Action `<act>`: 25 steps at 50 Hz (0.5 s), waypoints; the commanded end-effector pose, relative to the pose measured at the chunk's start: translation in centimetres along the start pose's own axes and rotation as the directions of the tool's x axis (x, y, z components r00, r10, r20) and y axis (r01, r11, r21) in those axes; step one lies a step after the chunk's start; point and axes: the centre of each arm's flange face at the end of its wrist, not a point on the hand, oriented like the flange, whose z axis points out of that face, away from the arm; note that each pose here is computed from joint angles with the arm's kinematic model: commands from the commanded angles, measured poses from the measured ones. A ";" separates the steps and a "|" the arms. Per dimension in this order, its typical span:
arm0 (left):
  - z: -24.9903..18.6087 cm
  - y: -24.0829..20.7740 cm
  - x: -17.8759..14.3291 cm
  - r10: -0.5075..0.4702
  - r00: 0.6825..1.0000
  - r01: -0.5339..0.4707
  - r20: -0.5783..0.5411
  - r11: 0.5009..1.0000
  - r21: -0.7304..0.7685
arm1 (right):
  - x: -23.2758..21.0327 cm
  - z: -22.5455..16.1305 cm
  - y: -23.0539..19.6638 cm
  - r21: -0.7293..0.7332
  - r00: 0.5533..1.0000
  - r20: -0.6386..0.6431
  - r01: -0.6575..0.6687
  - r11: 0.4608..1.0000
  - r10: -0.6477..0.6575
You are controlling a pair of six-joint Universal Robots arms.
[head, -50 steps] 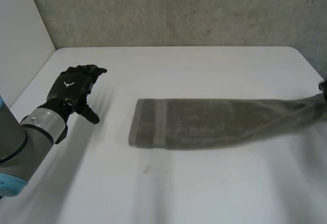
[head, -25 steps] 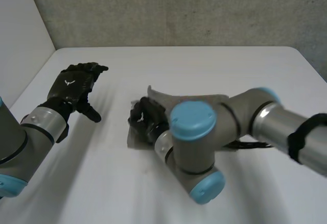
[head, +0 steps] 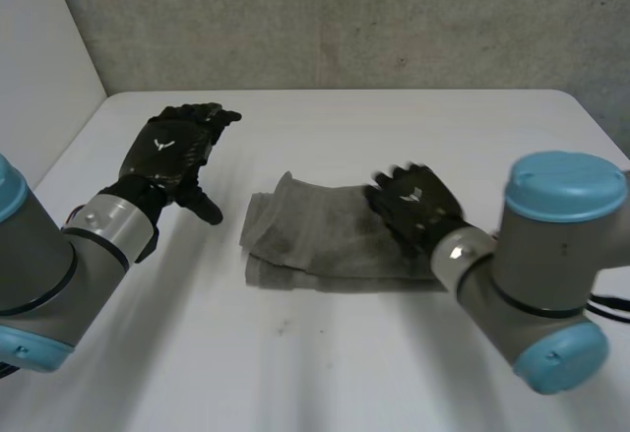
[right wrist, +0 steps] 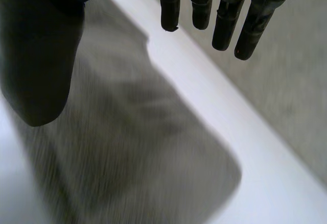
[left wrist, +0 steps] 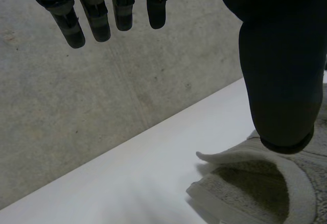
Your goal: Fold the towel.
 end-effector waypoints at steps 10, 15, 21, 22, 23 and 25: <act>-0.3 -0.1 0.4 -0.001 1.000 0.001 -0.008 1.000 -0.004 | 3.2 1.7 6.5 -0.260 0.987 -0.078 0.115 0.959 -0.139; -0.2 -0.6 0.4 0.003 1.000 -0.003 -0.011 1.000 0.013 | 3.6 2.6 0.7 -0.122 0.941 -0.167 0.277 0.953 -0.295; -0.1 -1.9 0.7 0.011 1.000 -0.011 -0.014 0.999 0.053 | -4.1 3.0 -3.8 0.118 0.900 -0.031 0.436 0.892 -0.436; -0.1 -2.2 0.6 0.013 1.000 -0.013 -0.013 0.998 0.061 | -6.7 2.8 -4.3 0.197 0.865 0.023 0.488 0.851 -0.501; -0.1 -2.4 0.7 0.010 1.000 -0.009 -0.013 0.998 0.066 | -9.2 2.6 -4.4 0.273 0.818 0.077 0.532 0.801 -0.570; 0.0 -2.6 0.7 0.001 1.000 0.000 -0.014 0.997 0.075 | -11.4 2.2 -4.1 0.345 0.764 0.122 0.566 0.748 -0.634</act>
